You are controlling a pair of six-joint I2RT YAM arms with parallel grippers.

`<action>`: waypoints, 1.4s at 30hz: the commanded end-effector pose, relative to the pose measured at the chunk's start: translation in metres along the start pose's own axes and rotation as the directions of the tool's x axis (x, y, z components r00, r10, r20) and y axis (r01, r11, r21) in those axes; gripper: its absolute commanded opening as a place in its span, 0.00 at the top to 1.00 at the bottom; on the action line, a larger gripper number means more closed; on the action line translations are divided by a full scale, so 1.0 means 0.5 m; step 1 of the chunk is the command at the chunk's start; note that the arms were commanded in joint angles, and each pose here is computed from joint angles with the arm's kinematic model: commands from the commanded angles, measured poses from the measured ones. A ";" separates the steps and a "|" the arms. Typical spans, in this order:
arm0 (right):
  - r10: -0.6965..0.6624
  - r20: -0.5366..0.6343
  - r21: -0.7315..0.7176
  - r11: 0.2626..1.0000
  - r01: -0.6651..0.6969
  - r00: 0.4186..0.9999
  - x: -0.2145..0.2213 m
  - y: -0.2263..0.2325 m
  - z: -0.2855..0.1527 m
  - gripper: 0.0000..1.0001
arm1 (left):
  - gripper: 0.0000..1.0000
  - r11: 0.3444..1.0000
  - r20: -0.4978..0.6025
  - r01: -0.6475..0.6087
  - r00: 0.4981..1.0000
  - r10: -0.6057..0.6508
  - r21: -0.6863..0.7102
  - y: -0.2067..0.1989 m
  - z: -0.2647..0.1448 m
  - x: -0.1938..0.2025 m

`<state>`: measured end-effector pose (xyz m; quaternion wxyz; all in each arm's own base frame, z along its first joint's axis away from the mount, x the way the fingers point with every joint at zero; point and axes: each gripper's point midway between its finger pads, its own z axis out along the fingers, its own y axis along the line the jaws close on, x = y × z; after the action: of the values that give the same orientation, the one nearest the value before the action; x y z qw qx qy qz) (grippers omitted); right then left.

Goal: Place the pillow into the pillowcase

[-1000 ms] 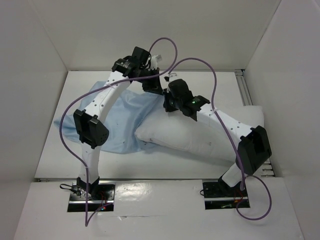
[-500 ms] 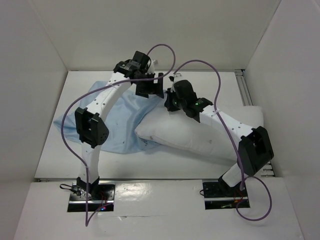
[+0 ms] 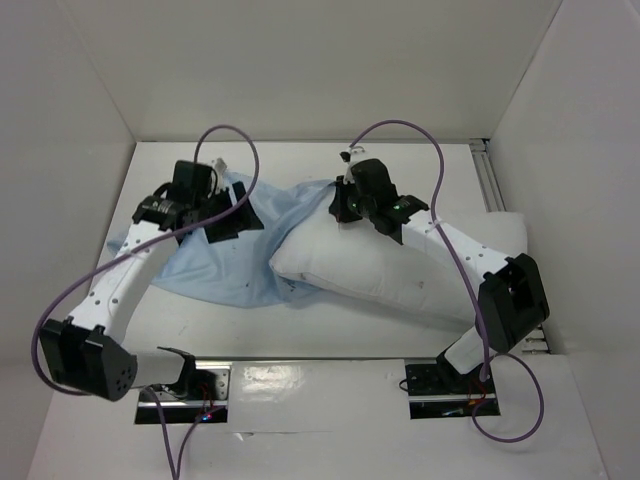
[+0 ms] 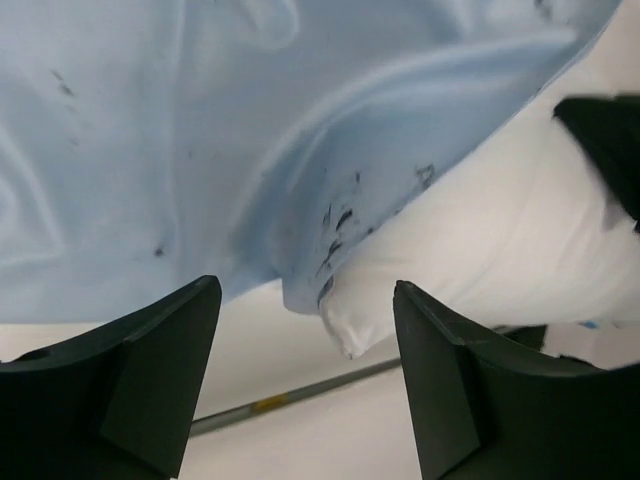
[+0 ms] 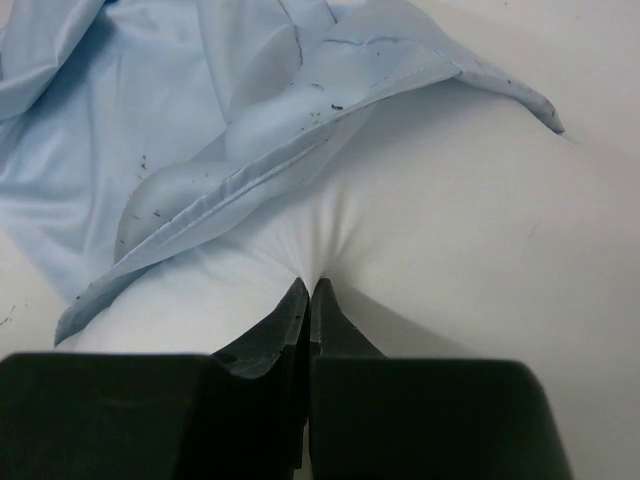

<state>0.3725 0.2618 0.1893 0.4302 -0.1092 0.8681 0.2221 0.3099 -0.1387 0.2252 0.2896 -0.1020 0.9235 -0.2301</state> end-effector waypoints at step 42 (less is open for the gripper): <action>0.001 0.013 -0.031 1.000 -0.001 1.000 -0.043 0.009 0.016 1.00 | 0.22 0.980 -0.024 0.167 0.986 -0.166 0.103 -0.020 0.155 0.304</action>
<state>0.3784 0.2661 0.1883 0.4168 -0.1142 0.8715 0.2317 0.2221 -0.2268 0.0975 0.2427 -0.1496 0.9048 -0.3162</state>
